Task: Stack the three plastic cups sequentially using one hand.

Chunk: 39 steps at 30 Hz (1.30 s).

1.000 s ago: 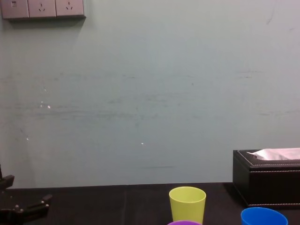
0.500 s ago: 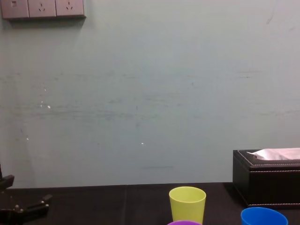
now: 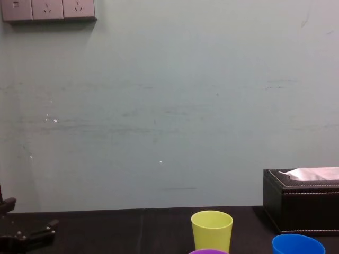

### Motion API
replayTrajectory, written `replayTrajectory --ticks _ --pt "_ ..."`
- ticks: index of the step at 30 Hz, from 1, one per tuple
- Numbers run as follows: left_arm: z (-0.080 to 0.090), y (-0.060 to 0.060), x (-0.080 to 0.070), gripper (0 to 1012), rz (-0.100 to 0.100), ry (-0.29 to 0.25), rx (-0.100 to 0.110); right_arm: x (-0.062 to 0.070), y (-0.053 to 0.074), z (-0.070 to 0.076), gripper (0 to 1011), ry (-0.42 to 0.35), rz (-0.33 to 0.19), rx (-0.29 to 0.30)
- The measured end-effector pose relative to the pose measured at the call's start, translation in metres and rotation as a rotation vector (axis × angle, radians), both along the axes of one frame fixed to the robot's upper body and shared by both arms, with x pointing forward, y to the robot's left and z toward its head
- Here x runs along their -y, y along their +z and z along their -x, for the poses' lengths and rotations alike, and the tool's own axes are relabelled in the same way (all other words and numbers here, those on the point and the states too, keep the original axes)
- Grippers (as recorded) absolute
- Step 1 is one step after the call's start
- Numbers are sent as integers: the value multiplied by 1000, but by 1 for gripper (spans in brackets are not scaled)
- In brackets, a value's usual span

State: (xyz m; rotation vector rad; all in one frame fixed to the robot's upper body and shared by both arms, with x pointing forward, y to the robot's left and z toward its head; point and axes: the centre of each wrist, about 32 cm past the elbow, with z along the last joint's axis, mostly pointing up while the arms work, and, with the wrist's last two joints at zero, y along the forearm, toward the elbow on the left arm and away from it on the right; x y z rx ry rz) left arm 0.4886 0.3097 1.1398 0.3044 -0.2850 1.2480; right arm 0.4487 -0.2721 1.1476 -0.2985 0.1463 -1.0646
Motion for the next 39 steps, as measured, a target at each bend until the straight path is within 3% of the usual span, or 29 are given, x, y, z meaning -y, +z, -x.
replayTrajectory --ticks 14,39 --pt "0 0 0 1000 0 0 0 -3 -7 -4 1003 2 -22 9" --pt "0 0 0 1000 0 0 0 -12 -8 -15 1003 2 -11 12"
